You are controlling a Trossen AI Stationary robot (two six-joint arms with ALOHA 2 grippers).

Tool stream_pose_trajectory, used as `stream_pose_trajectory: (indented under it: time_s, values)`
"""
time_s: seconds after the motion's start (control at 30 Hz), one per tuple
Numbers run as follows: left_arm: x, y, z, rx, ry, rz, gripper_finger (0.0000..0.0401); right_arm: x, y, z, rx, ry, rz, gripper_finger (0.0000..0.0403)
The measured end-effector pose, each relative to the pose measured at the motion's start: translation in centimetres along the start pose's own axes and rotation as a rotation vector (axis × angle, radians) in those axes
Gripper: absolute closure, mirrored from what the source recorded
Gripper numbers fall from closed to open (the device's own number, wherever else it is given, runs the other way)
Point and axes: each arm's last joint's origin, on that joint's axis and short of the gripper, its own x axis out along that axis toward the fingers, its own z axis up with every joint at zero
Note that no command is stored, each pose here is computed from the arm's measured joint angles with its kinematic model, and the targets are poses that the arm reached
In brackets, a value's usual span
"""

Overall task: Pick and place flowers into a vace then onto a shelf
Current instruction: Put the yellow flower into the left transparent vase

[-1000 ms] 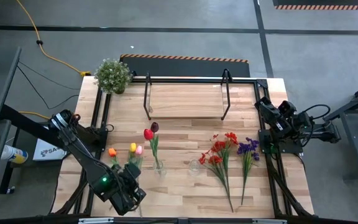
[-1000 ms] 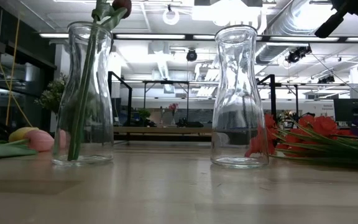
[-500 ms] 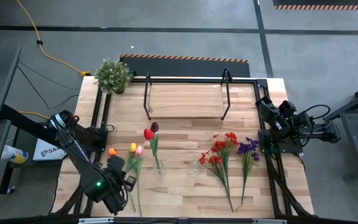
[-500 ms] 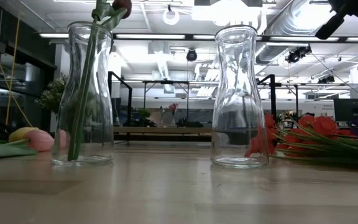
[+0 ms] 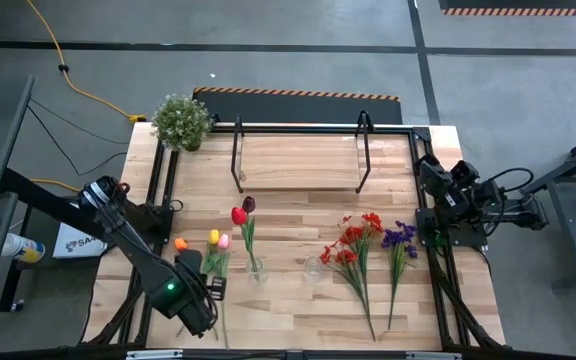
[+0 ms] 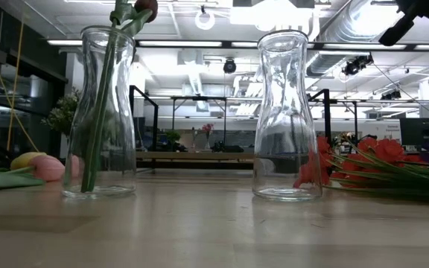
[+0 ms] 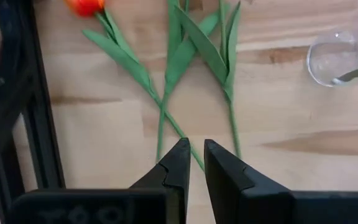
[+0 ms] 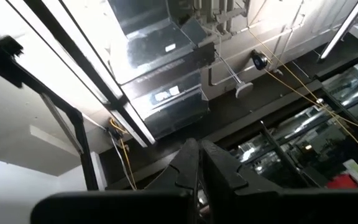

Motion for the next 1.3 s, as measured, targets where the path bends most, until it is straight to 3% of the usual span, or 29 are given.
stream_pose_trajectory:
  time_s: [0.4, 0.67, 1.13, 1.3]
  values:
    - [1.2, -0.6, -0.5, -0.028, 0.069, 0.128, 0.0318, 0.0, 0.6, 0.1, 0.133, 0.046, 0.171, 0.0391]
    - [2.9, -0.6, -1.2, -0.044, 0.083, 0.267, 0.0318, -0.1, 0.6, 0.0, 0.195, 0.072, 0.195, 0.0391]
    - [4.0, -0.9, -1.2, -0.052, 0.031, 0.176, 0.0318, -0.1, 0.7, 0.0, 0.194, 0.084, 0.218, 0.0391]
    - [4.0, -0.9, -1.2, -0.052, 0.029, 0.171, 0.029, -0.1, 0.7, 0.0, 0.194, 0.084, 0.217, 0.0391]
